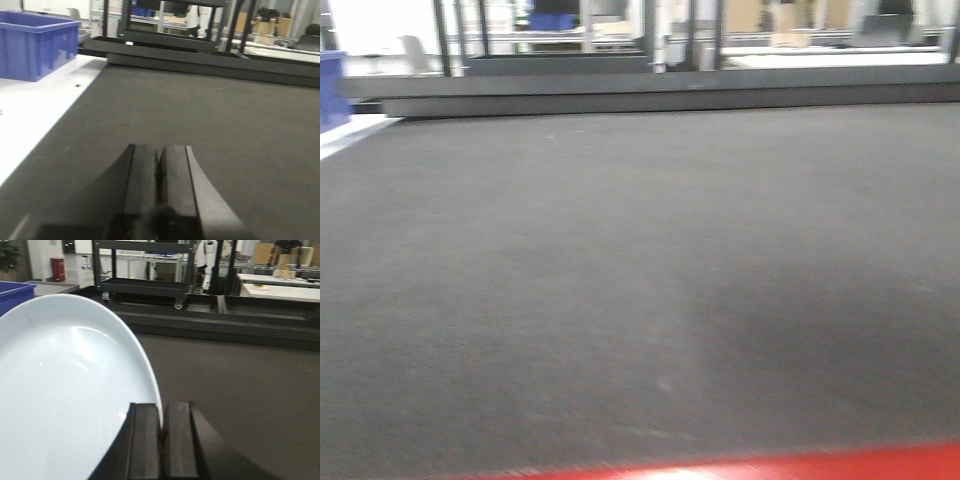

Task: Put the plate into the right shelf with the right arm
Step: 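Drive the base away from the table holding the plate in the right gripper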

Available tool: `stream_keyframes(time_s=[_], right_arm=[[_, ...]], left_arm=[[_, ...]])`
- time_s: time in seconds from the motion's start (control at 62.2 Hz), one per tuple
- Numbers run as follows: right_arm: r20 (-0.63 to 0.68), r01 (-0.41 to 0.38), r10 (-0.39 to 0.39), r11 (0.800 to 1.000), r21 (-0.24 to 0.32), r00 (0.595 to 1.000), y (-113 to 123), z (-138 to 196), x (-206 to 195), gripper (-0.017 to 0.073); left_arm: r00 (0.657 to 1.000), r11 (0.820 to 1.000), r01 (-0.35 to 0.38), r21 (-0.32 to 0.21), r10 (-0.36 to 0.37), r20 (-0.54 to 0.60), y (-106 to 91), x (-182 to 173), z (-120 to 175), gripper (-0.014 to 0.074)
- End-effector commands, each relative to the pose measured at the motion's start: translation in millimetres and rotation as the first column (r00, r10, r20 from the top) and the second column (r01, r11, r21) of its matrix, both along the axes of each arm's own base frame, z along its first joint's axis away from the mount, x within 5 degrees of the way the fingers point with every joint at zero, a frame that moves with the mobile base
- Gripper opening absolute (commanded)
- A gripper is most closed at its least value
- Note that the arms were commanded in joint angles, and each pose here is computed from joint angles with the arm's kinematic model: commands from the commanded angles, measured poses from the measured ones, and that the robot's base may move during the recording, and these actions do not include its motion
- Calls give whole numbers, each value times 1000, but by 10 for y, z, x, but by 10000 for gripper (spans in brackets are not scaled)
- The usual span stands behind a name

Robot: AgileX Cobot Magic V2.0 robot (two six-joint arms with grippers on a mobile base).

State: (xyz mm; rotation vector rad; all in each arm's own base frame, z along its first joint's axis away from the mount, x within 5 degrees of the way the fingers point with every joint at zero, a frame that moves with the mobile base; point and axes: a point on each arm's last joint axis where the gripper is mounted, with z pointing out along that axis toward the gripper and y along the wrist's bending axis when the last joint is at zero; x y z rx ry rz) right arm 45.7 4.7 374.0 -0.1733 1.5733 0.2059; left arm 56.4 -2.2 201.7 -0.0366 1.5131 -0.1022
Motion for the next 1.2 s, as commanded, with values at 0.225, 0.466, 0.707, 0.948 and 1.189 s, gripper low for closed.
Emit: stream_keyframes(time_s=[0.225,0.466,0.707,0.948,1.189], right_arm=[[104,-11,10,1000,4,995,5,159,-20,54],[104,-11,10,1000,4,995,5,159,-20,54],[104,-11,10,1000,4,995,5,159,-20,54],[104,-11,10,1000,4,995,5,159,-20,54],[104,-11,10,1000,4,995,5,159,-20,54]], left_arm=[[996,1000,2,-9,-1,94,0,-15,68,-47],[996,1000,2,-9,-1,94,0,-15,68,-47],[996,1000,2,-9,-1,94,0,-15,68,-47],[996,1000,2,-9,-1,94,0,-15,68,-47],[996,1000,2,-9,-1,94,0,-15,68,-47]])
